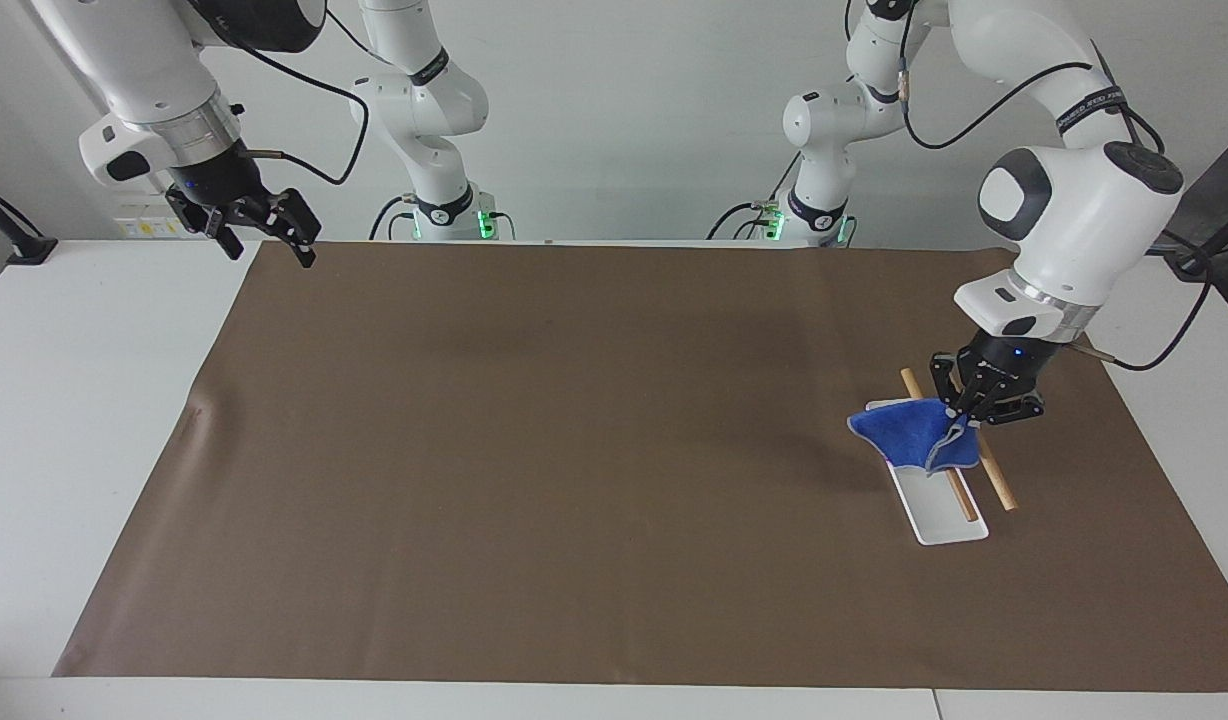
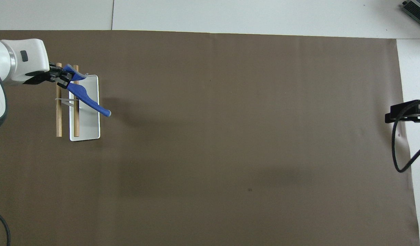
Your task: Right arm passes towel to left arm to hang
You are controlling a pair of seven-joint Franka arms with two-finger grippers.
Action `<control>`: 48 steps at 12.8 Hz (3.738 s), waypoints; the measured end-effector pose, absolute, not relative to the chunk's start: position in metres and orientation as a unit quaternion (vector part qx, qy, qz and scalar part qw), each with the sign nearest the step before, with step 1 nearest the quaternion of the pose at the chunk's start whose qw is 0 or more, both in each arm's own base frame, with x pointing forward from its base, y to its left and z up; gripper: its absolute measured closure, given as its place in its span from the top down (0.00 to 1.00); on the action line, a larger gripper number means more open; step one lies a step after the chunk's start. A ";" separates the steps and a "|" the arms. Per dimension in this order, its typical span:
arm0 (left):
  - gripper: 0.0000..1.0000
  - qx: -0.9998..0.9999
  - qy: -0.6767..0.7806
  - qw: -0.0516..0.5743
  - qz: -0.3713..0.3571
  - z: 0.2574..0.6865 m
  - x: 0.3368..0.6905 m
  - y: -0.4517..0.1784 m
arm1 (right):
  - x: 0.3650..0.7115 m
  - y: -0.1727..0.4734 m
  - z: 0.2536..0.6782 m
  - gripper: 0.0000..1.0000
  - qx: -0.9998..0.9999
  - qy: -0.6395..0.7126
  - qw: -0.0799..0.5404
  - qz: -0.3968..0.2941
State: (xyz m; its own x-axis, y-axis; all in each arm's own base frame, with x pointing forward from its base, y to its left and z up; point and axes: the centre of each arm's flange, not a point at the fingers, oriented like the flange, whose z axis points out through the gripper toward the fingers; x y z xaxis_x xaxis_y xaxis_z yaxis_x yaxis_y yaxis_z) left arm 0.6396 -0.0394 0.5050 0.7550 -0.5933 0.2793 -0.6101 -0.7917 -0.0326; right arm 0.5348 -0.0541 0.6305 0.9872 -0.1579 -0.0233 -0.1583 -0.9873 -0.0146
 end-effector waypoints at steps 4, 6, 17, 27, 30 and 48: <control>0.02 0.927 -0.351 0.021 0.130 0.500 0.639 -0.011 | 0.535 -0.054 0.630 1.00 -0.997 0.079 0.008 0.011; 0.02 0.921 -0.368 0.016 0.126 0.496 0.638 0.003 | 0.535 -0.054 0.630 1.00 -0.997 0.079 0.008 0.011; 0.02 0.909 -0.404 -0.021 0.098 0.476 0.629 0.060 | 0.535 -0.052 0.630 1.00 -0.997 0.078 0.008 0.011; 0.02 0.922 -0.374 -0.044 0.094 0.453 0.601 0.055 | 0.535 -0.049 0.630 1.00 -0.997 0.075 0.008 0.012; 0.02 0.927 -0.359 -0.039 0.097 0.454 0.602 0.035 | 0.535 -0.049 0.630 1.00 -0.997 0.075 0.008 0.012; 0.02 0.921 -0.367 -0.046 0.120 0.480 0.611 0.015 | 0.535 -0.049 0.630 1.00 -0.997 0.074 0.008 0.012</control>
State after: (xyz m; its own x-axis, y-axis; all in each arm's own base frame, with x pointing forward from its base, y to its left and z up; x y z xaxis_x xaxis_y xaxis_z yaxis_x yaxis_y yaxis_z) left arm 0.6112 0.0152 0.4801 0.7011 -0.6879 0.1875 -0.6661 -0.7258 -0.1721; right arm 0.5352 -0.0489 0.6297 0.9886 -0.1484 -0.0250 -0.1488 -0.9888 -0.0145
